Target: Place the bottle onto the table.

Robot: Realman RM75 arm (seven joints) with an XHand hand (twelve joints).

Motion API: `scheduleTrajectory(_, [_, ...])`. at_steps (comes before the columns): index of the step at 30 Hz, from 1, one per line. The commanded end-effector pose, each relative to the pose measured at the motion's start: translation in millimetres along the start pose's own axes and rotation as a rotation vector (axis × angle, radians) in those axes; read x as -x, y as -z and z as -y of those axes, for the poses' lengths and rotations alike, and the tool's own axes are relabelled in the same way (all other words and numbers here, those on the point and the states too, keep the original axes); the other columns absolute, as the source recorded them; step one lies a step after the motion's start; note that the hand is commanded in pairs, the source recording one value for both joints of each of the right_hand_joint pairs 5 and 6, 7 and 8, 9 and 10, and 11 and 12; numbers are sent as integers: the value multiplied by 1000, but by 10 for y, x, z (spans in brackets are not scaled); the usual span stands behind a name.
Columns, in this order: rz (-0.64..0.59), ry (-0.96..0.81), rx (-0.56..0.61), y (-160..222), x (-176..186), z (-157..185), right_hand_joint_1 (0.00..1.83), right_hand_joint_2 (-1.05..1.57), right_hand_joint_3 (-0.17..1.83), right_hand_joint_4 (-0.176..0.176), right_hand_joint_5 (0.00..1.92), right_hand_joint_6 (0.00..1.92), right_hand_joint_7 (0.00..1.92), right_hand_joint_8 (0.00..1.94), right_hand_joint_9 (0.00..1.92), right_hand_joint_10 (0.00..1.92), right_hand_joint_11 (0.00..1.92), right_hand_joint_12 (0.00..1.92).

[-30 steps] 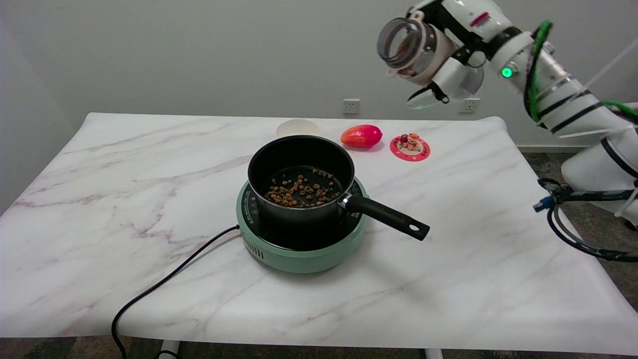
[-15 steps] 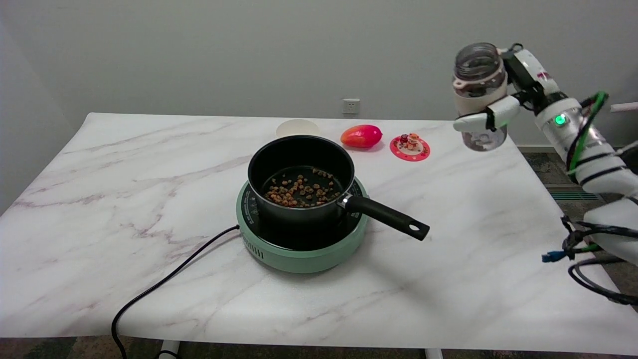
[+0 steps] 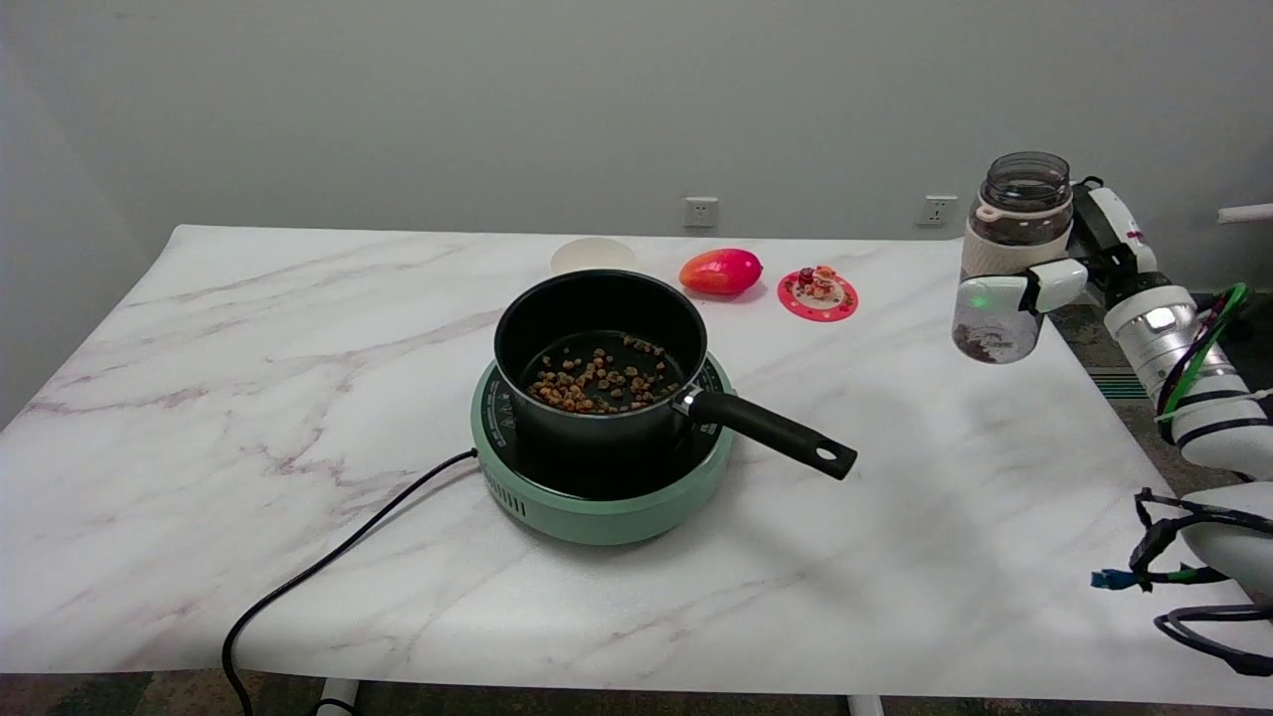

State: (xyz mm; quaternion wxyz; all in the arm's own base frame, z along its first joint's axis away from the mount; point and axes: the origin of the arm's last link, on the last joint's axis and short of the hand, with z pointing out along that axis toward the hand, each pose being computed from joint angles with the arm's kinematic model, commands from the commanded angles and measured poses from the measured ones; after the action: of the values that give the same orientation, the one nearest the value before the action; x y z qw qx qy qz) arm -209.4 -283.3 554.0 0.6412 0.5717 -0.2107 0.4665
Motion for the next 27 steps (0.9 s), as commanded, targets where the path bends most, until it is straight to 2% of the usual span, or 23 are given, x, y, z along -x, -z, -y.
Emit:
scheduleTrajectory(1, [-75, -122, 57, -60, 379, -484, 1364, 1255, 481, 0, 1920, 1920, 1920, 1920, 1408, 1408, 1251, 1251])
scheduleTrajectory(6, [-73, -138, -18, -310, 558, -401, 1357, 1272, 472, 0, 1920, 1920, 1920, 1920, 1401, 1401, 1245, 1245])
scheduleTrajectory(12, [-56, -160, -39, -433, 696, -344, 1361, 1251, 490, 0, 1920, 1920, 1920, 1920, 1389, 1389, 1236, 1236])
scheduleTrajectory(27, [-40, -167, -5, -266, 1074, -466, 1371, 1221, 518, 0, 1920, 1920, 1920, 1920, 1381, 1381, 1224, 1224])
